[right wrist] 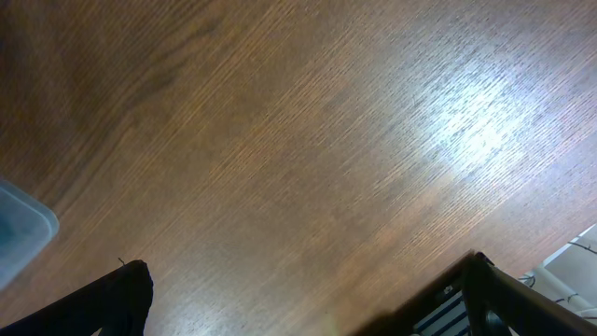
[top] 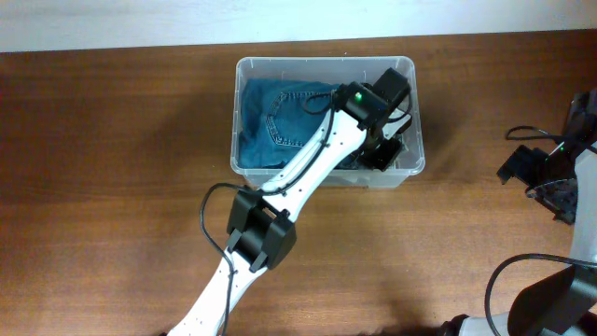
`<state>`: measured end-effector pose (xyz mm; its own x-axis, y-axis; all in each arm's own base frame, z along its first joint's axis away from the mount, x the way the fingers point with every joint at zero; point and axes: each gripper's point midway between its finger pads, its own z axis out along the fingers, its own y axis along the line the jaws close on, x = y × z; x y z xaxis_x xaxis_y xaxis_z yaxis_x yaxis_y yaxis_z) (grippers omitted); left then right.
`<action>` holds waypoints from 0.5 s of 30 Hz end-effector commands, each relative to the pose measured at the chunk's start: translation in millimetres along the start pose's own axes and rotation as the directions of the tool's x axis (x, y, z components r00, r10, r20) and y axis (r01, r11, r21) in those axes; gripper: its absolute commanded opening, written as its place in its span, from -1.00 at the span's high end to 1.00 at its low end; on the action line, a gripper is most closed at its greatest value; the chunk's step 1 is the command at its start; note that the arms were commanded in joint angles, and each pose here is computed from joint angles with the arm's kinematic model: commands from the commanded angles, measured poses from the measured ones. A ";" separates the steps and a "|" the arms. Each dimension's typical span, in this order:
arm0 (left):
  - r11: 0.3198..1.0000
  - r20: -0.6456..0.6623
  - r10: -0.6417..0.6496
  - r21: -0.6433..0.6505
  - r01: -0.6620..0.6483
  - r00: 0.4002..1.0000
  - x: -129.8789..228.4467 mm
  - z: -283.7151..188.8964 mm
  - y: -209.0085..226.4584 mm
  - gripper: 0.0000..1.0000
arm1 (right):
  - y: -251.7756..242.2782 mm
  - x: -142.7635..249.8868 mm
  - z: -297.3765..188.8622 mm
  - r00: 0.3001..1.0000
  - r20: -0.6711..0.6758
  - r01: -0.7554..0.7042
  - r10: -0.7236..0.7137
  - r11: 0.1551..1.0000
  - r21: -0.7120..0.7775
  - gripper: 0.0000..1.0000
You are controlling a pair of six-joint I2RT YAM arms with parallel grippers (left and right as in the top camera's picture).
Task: Pack container
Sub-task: 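Push the jeans' right edge down into the container with the left gripper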
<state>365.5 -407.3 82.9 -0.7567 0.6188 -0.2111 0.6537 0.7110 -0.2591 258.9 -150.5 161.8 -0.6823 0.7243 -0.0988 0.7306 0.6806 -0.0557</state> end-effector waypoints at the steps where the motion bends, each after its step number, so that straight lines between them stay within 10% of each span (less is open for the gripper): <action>1: 0.999 -0.045 -0.016 -0.031 0.015 0.999 7.6 21.7 13.5 0.99 | -0.5 -0.1 0.2 1.000 0.000 -0.009 0.009 1.000 0.002 -0.97; 15: 0.976 0.433 0.071 -0.216 0.027 0.899 -82.5 -128.6 42.2 0.99 | -0.5 -0.1 0.2 1.000 0.000 -0.009 0.009 1.000 0.002 -0.97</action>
<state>422.0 -414.1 169.4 -0.6827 0.5216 -0.5117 0.6730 0.7215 -0.1625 258.9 -150.5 161.8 -0.6820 0.7246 -0.0988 0.7308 0.6803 -0.0557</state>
